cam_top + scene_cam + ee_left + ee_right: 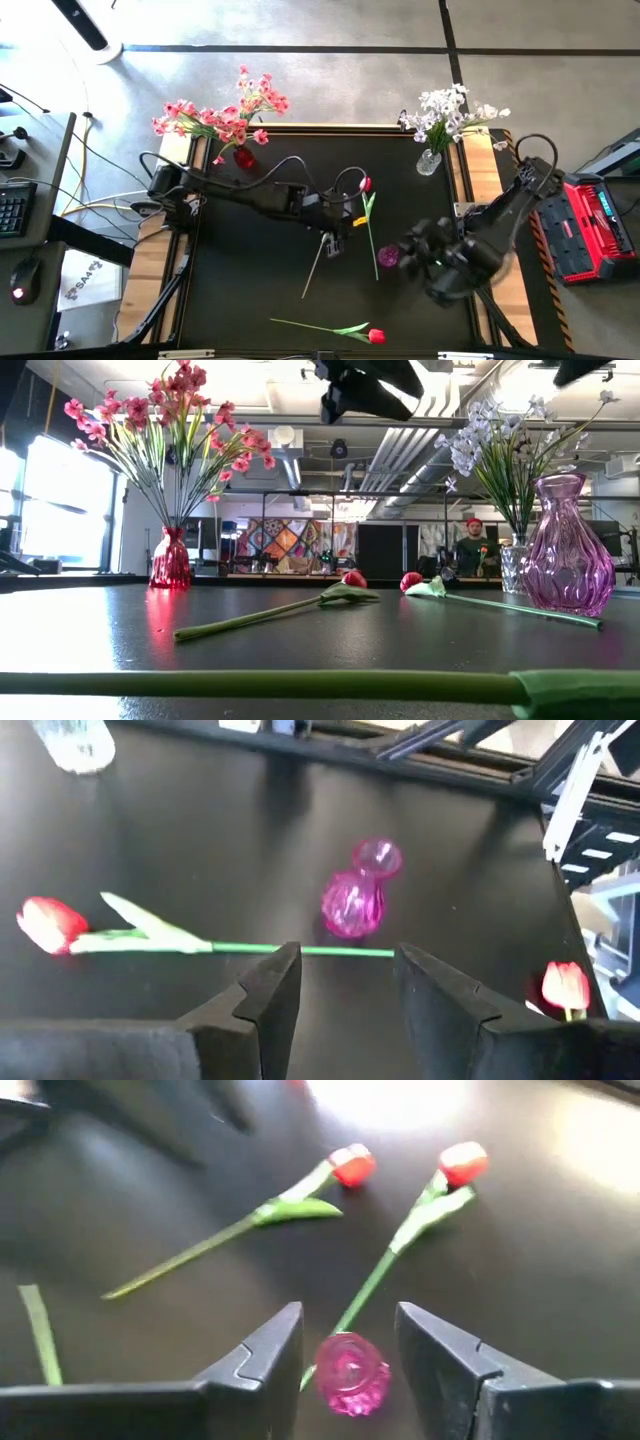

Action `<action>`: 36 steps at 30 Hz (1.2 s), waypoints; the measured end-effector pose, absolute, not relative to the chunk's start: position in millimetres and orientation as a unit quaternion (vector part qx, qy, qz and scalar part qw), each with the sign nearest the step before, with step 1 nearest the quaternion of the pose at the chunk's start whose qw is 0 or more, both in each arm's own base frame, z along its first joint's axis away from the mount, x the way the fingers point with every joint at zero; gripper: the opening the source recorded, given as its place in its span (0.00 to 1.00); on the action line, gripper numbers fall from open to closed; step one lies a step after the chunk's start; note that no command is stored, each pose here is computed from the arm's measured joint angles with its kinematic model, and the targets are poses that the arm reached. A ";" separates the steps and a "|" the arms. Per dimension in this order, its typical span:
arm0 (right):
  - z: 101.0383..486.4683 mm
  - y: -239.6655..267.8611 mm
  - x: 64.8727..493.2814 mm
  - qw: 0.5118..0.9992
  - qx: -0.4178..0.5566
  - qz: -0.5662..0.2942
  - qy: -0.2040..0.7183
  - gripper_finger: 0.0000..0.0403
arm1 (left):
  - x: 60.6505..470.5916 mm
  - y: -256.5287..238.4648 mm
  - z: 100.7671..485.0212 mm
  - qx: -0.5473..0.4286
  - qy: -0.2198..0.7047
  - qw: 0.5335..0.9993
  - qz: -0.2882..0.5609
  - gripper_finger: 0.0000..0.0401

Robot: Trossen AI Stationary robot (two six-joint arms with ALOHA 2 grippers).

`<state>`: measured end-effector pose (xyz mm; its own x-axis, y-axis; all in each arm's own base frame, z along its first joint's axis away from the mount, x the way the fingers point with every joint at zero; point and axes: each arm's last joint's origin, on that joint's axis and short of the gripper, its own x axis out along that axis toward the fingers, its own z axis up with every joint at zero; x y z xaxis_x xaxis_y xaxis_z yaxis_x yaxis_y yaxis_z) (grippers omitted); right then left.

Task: Sort flowers into vase by color
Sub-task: Put the middle red tulip into the purple flower vase

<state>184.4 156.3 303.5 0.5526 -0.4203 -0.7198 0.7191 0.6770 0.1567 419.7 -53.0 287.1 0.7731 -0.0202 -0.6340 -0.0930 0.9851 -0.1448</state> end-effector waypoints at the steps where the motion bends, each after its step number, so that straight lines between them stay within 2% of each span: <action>1: 301.9 149.6 190.6 0.841 0.227 -0.341 0.352 0.37 | 418.8 -52.8 286.9 -0.086 0.340 0.936 0.020 0.37; 4: 294.2 126.4 213.7 0.824 0.222 -0.344 0.392 0.37 | 411.9 -51.9 290.0 -0.083 0.359 0.930 0.024 0.37; 10: 284.8 64.6 256.5 0.804 0.273 -0.364 0.384 0.36 | 391.4 -48.4 305.5 -0.082 0.384 0.918 0.048 0.37; 18: 247.4 -12.1 283.9 0.758 0.339 -0.374 0.412 0.36 | 366.7 -56.7 316.8 -0.065 0.415 0.902 0.101 0.37; 22: 221.9 -33.8 300.5 0.745 0.339 -0.346 0.459 0.36 | 358.5 -64.7 317.5 -0.058 0.427 0.894 0.122 0.37; 27: 188.2 -52.5 309.8 0.709 0.335 -0.352 0.511 0.35 | 352.7 -73.7 315.4 -0.049 0.439 0.886 0.138 0.37; 36: 153.5 -81.4 317.2 0.684 0.341 -0.350 0.541 0.31 | 348.2 -83.3 314.3 -0.042 0.443 0.883 0.147 0.37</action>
<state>317.2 -81.4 153.5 0.1691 -0.1108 -0.9794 0.8481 0.5226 0.0873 348.2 -83.3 314.3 0.5638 0.2227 -0.7953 -0.2980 0.9530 0.0556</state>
